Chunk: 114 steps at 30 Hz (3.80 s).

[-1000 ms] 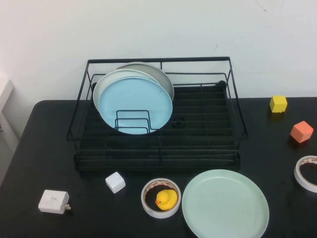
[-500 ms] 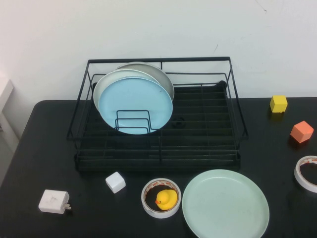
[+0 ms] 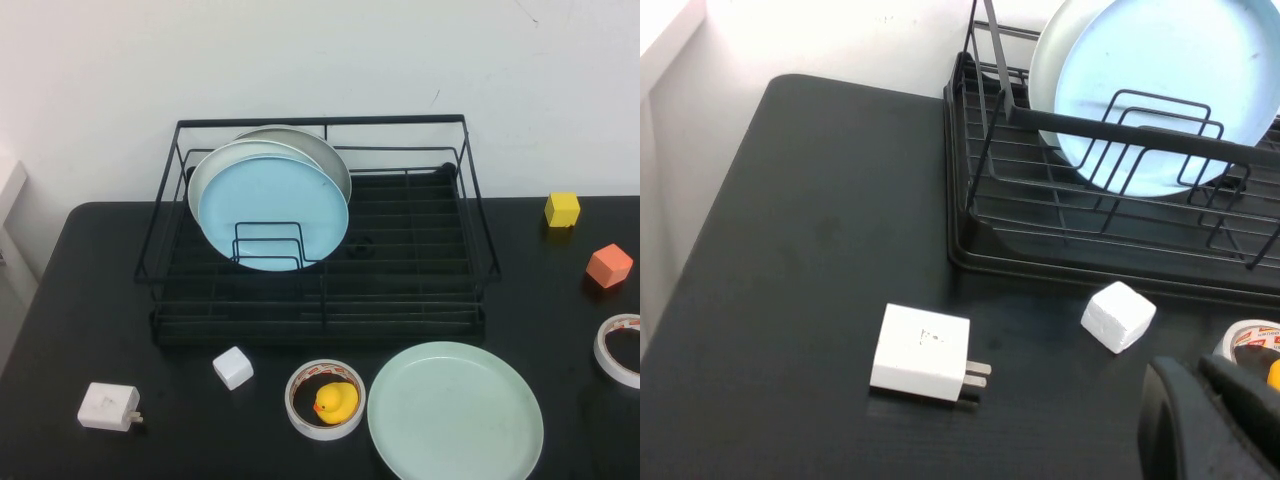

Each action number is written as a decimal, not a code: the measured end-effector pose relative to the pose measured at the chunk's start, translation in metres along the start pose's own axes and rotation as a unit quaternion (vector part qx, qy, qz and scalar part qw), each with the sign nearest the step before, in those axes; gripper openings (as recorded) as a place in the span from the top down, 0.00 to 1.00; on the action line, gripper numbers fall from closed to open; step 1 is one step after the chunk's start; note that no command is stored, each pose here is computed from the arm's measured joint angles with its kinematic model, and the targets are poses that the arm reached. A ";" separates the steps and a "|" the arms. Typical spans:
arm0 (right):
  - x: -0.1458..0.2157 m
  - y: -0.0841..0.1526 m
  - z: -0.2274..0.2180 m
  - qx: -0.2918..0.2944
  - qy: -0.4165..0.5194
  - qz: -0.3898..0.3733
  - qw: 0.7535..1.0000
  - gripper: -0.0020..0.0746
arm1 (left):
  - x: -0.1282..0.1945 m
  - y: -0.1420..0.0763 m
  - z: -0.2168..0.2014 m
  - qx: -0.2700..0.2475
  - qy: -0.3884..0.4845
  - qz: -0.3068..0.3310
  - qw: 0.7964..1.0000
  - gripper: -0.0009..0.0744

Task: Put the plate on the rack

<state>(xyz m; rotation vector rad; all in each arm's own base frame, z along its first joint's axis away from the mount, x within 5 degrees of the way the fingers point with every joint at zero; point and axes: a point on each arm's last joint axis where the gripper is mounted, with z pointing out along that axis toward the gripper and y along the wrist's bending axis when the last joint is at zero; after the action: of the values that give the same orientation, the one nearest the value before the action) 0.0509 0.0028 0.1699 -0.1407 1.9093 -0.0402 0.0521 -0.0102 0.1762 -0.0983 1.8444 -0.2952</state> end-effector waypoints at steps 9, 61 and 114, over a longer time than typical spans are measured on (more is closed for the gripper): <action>0.000 0.000 0.000 0.000 0.000 0.000 1.000 0.98 | 0.000 0.000 0.000 0.000 0.001 0.000 1.000 0.99; -0.001 0.000 0.000 0.000 -0.003 0.001 1.000 0.98 | -0.001 0.000 0.000 0.001 -0.007 -0.002 1.000 0.99; -0.119 0.016 0.006 -0.172 0.124 0.024 0.977 0.98 | -0.107 -0.028 -0.022 0.032 -0.133 -0.014 0.991 0.99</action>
<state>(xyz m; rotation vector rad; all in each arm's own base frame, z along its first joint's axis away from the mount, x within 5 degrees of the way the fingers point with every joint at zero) 0.0942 0.0325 0.2774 -0.3360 2.1547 0.3211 0.0603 -0.0102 0.2883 -0.1140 1.5693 -0.3448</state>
